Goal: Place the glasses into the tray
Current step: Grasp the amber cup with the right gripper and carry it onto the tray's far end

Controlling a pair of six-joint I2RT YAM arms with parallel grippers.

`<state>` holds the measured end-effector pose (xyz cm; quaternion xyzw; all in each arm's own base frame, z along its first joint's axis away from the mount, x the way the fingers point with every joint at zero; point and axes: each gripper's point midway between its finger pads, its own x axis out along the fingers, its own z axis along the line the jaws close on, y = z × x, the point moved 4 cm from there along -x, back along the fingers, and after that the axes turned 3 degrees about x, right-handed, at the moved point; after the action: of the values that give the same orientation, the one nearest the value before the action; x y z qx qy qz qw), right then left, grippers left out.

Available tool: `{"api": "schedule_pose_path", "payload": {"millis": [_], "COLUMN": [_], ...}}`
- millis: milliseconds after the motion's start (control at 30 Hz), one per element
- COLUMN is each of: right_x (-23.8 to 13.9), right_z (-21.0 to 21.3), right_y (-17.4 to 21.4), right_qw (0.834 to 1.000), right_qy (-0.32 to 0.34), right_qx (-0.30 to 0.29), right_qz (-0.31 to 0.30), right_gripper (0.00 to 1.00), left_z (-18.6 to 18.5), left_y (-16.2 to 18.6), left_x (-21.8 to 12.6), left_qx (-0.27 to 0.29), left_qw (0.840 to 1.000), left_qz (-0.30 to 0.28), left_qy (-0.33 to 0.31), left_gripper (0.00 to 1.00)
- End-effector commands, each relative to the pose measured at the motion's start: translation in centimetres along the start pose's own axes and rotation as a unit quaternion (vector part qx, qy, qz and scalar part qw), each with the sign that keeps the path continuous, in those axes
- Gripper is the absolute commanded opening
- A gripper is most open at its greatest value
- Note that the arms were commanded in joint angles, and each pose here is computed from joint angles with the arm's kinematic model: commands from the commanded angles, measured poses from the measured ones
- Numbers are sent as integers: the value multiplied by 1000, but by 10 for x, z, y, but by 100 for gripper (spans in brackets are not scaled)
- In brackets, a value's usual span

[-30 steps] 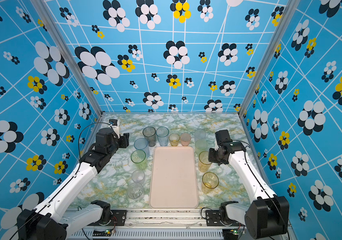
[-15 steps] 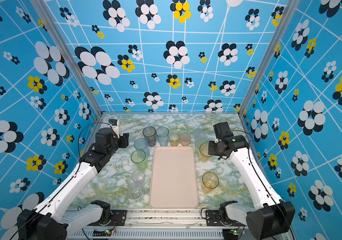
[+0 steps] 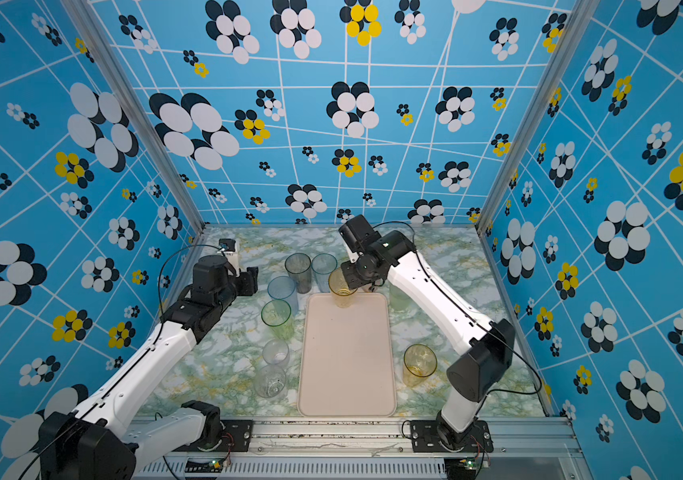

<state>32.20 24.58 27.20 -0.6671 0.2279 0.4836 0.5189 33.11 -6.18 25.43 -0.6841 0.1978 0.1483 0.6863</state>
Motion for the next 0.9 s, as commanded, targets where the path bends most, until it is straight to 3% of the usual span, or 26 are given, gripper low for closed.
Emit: {"api": "schedule_pose_path", "payload": {"millis": [0, 267, 867], "right_x": [11, 49, 86], "right_z": [20, 45, 60], "right_y": [-8, -20, -28], "right_qw": [999, 998, 997], "right_qy": [-13, -22, -30], "right_qx": [-34, -52, -52], "right_qz": [12, 35, 52], "right_gripper": [0, 0, 0], "left_z": [1, 3, 7], "left_y": [2, 5, 6], "left_x": [1, 5, 6], "left_qx": [-5, -6, -8], "left_qw": [1000, 1000, 1000], "left_qz": [7, 15, 26], "left_qy": [4, 7, 12], "left_gripper": [65, 65, 65]}}
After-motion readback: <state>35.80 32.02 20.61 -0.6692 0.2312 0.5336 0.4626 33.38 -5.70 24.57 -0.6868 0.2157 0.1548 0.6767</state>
